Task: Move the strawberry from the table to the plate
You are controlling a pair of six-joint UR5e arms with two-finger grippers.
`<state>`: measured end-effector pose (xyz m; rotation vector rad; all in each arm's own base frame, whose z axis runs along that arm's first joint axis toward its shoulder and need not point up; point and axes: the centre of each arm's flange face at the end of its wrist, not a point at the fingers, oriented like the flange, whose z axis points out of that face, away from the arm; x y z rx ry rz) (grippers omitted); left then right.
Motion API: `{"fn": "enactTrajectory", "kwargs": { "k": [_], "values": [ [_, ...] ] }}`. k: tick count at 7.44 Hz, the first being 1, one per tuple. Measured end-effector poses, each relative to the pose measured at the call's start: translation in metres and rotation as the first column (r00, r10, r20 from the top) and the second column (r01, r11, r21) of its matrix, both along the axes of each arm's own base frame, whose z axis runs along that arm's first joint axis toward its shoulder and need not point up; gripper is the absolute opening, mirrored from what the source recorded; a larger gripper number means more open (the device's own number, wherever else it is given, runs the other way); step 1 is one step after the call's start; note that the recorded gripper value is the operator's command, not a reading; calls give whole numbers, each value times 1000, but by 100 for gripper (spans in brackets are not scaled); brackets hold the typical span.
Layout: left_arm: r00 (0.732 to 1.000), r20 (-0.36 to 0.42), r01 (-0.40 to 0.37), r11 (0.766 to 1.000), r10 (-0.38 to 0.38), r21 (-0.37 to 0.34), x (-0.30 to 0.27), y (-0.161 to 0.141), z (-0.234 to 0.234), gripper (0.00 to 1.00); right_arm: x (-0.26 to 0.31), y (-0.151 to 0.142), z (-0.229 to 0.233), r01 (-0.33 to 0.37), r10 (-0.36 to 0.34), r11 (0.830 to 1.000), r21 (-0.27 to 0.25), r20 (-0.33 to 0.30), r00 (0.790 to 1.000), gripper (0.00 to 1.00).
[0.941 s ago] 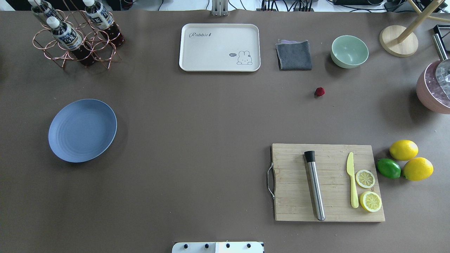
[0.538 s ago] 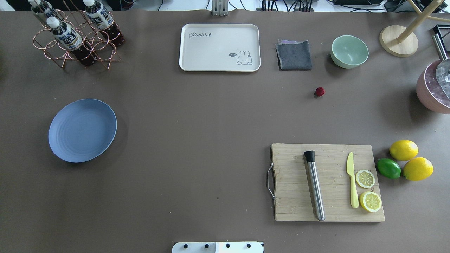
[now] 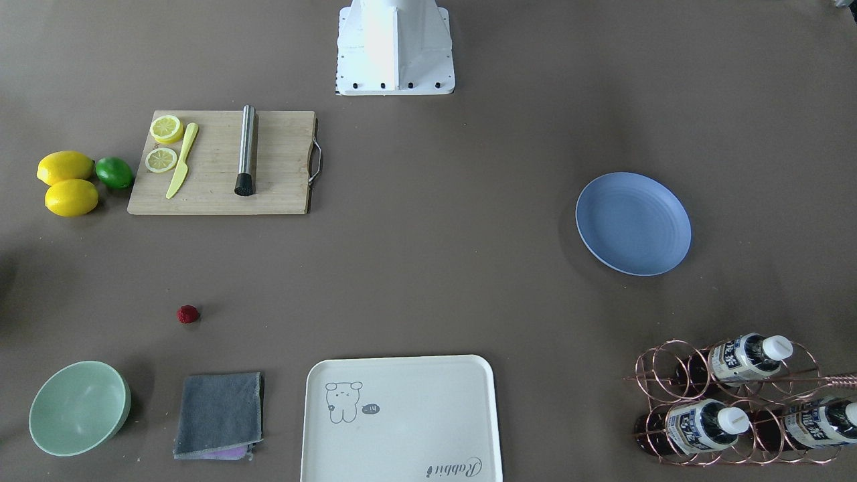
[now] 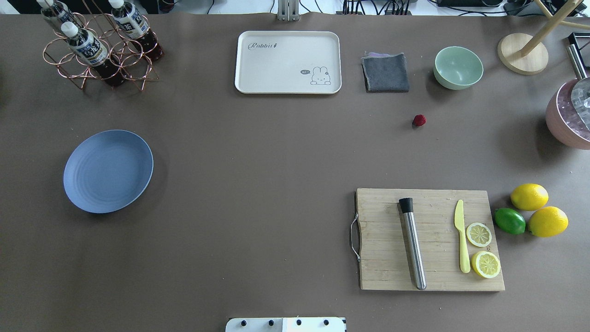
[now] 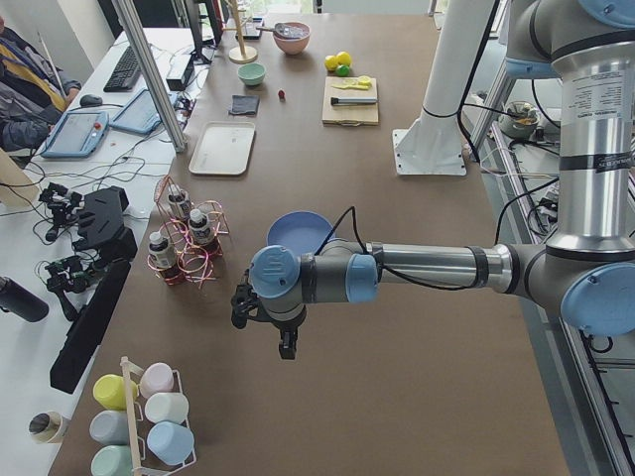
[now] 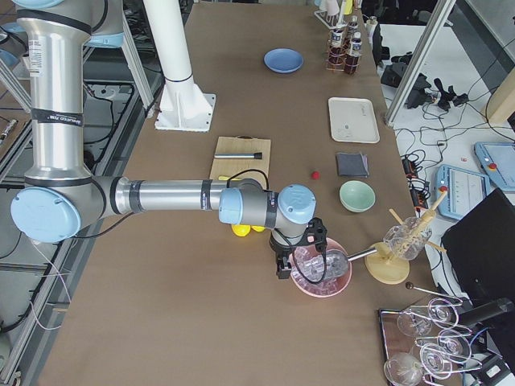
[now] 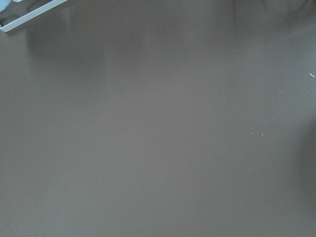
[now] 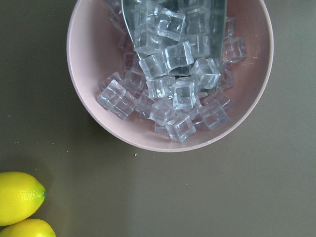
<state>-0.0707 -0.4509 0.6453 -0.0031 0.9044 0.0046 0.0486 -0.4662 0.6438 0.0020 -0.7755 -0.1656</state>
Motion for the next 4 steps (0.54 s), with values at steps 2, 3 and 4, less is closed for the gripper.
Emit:
{"fn": "enactTrajectory", "kwargs": {
  "k": [2, 3, 4],
  "values": [
    [999, -54, 9, 1000, -9, 9, 1, 1, -7, 96, 0, 0, 0, 0, 0, 1000, 0, 2, 1000, 100],
    [997, -72, 13, 1000, -12, 18, 1, 0, -12, 97, -1, 0, 0, 0, 0, 1000, 0, 6, 1000, 100],
    [997, -80, 21, 1000, -19, 20, 1, -1, -17, 97, -2, 0, -1, -1, 1, 1000, -1, 17, 1000, 100]
  ]
}}
